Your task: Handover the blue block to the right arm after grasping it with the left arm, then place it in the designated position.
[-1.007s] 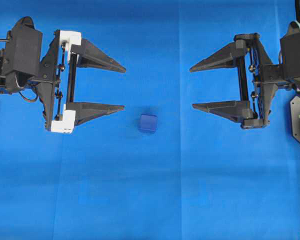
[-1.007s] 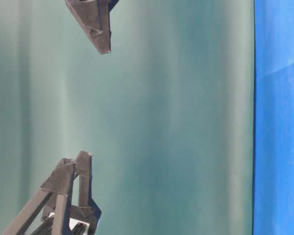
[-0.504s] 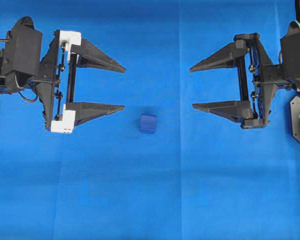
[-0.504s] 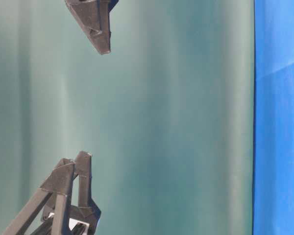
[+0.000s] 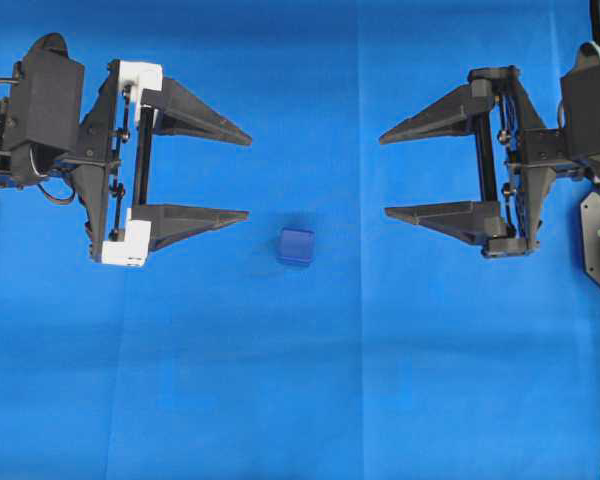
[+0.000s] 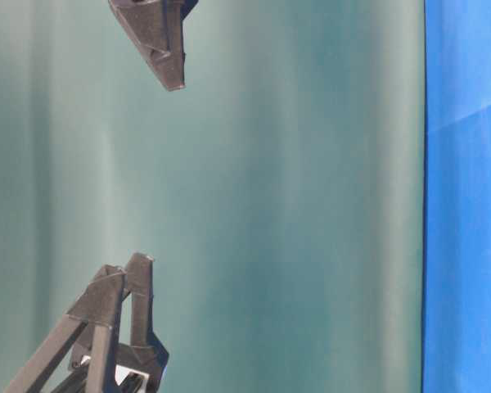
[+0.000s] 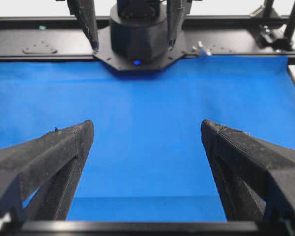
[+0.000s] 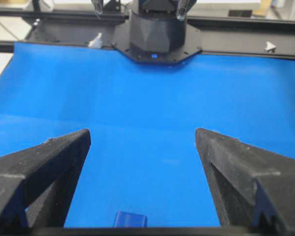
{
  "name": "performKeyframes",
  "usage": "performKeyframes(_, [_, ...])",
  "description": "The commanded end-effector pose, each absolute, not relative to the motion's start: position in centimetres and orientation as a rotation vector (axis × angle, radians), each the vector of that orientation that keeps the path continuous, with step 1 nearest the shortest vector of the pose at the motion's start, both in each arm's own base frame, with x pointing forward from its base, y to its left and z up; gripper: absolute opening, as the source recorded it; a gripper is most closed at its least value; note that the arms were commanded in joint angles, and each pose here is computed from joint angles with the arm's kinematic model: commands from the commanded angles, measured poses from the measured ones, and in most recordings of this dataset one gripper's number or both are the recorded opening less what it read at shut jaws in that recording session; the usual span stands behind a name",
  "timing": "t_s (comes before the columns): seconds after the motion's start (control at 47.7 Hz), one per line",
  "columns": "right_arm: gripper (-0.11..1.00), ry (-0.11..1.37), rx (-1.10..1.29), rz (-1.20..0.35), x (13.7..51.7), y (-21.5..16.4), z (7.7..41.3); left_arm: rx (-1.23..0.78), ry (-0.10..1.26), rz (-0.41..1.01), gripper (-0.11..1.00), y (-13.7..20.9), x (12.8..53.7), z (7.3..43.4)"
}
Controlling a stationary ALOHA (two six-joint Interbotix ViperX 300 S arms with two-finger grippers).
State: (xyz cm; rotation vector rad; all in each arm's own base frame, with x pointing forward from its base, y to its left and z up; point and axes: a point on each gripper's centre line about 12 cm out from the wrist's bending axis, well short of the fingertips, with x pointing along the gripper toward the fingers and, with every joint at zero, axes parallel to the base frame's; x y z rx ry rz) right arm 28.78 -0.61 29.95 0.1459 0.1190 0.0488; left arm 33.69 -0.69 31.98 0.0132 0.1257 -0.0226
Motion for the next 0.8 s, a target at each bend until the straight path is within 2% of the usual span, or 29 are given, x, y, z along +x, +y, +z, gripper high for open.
performKeyframes(0.0, [0.83,0.089,0.144,0.053,28.86,-0.62,30.88,0.011,0.087,-0.025,0.93,-0.79,33.51,33.24])
performKeyframes(0.776, [0.83,0.094,0.142,0.049,28.82,-0.66,30.85,0.013,0.086,-0.026,0.93,-0.80,33.51,33.26])
